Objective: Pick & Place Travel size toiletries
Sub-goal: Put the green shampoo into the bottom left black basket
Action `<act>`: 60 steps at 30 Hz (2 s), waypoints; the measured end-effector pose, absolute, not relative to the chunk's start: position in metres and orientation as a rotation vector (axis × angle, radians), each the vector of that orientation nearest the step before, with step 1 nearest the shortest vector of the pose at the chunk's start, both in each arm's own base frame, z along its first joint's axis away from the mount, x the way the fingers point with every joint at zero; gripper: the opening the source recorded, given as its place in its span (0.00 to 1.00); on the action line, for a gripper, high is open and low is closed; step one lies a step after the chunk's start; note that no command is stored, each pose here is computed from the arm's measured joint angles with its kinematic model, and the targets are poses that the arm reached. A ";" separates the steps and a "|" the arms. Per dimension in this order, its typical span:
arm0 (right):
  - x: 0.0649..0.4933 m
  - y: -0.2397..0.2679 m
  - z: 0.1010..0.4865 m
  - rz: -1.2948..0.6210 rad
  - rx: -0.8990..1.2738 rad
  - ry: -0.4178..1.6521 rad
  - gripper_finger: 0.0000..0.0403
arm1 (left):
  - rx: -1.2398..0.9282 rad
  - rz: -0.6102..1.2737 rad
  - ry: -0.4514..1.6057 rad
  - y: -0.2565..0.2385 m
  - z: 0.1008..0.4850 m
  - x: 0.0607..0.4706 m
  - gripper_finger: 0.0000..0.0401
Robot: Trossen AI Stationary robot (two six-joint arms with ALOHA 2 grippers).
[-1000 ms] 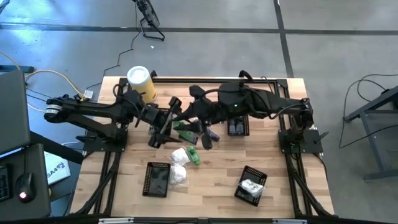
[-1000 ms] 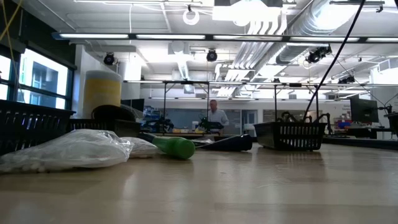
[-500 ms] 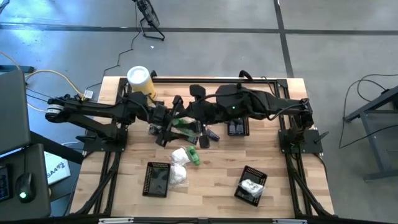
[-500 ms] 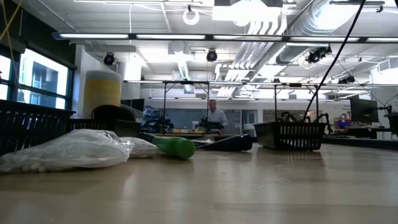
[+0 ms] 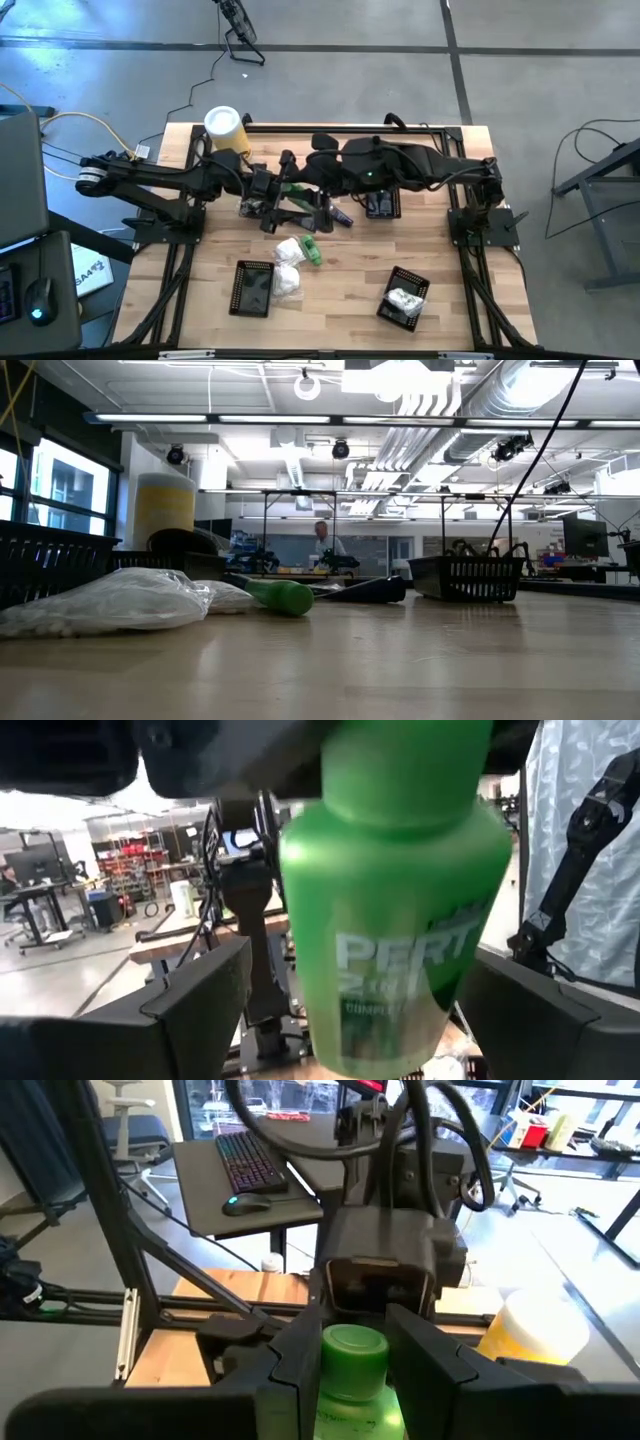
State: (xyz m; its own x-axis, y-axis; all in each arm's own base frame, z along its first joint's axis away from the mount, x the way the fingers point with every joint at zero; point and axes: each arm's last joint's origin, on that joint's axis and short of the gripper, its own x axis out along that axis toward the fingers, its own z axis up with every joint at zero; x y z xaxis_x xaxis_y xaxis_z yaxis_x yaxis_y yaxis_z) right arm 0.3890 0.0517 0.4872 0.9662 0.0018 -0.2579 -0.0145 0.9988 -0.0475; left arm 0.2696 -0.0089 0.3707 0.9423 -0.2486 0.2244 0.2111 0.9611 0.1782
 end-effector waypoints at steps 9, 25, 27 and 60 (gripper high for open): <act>0.389 0.049 0.487 0.005 -0.037 0.268 0.23 | 0.153 -0.240 -0.246 -0.009 0.370 0.270 0.73; 0.388 0.049 0.484 0.006 -0.031 0.296 0.23 | 0.153 -0.241 -0.247 -0.009 0.370 0.270 0.56; 0.388 0.049 0.484 0.005 -0.031 0.296 0.23 | 0.153 -0.241 -0.247 -0.009 0.370 0.270 0.54; 0.388 0.049 0.486 0.003 -0.038 0.275 0.37 | 0.153 -0.242 -0.245 -0.009 0.370 0.270 0.45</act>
State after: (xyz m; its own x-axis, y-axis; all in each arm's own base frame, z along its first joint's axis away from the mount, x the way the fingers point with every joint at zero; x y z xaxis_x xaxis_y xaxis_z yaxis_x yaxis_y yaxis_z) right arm 0.3885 0.0491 0.4863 0.9624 -0.0027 -0.2715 -0.0077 0.9993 -0.0371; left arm 0.2699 -0.0091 0.3701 0.9414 -0.2545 0.2212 0.2173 0.9595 0.1792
